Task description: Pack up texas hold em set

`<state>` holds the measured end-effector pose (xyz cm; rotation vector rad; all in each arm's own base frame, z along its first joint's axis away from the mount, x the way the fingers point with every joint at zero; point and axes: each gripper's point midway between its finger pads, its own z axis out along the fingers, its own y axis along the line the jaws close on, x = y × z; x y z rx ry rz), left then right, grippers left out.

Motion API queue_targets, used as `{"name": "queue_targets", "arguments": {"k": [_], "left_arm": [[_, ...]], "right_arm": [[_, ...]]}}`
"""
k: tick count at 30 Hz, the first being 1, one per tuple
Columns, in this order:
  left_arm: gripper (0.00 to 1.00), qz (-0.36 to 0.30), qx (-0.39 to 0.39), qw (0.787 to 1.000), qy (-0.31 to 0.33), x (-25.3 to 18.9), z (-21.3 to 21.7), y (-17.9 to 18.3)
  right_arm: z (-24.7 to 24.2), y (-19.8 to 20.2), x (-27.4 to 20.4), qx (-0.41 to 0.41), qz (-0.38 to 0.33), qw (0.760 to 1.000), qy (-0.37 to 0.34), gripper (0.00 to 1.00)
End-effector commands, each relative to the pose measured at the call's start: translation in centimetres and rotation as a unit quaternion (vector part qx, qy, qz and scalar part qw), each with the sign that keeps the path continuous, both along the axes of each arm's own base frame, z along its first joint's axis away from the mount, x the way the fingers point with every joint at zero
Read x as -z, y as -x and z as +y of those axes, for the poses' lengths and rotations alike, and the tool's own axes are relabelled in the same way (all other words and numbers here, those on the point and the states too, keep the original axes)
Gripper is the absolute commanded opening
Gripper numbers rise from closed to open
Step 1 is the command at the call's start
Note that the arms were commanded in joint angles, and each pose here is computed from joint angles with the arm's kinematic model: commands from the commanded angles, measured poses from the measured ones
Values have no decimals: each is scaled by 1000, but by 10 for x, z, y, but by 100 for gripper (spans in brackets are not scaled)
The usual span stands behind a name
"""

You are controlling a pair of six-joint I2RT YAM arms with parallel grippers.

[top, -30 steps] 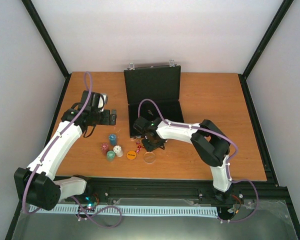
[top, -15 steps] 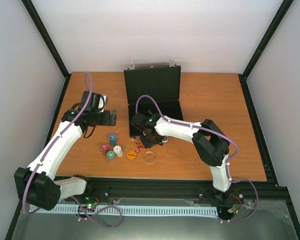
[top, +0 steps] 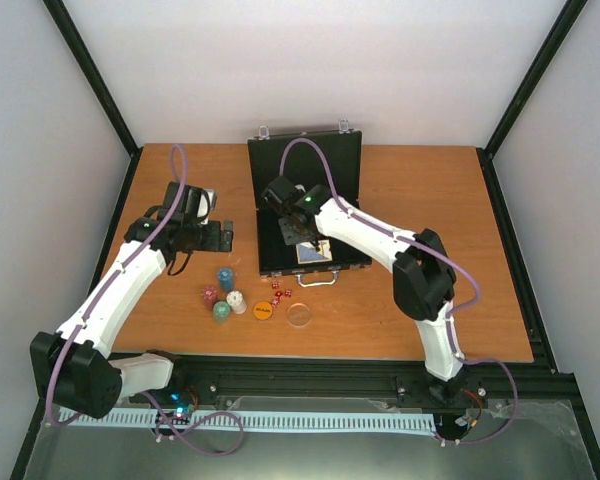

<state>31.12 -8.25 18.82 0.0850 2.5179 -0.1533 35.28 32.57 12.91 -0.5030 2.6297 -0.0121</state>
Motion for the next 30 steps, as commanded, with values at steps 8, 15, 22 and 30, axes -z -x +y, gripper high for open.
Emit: {"name": "queue_targets", "arguments": {"k": [8, 15, 22, 30], "left_arm": [[100, 7, 7, 1000, -5, 3, -1, 0], [100, 15, 7, 1000, -8, 10, -2, -1], [100, 18, 8, 1000, -11, 11, -2, -5], [100, 21, 7, 1000, -12, 12, -3, -8]], "right_arm": [[-13, -55, 56, 85, 23, 996, -32, 4], [-11, -66, 71, 81, 30, 995, -42, 5], [-16, -65, 92, 81, 55, 995, -32, 5], [-24, -68, 106, 87, 76, 993, -24, 5]]}}
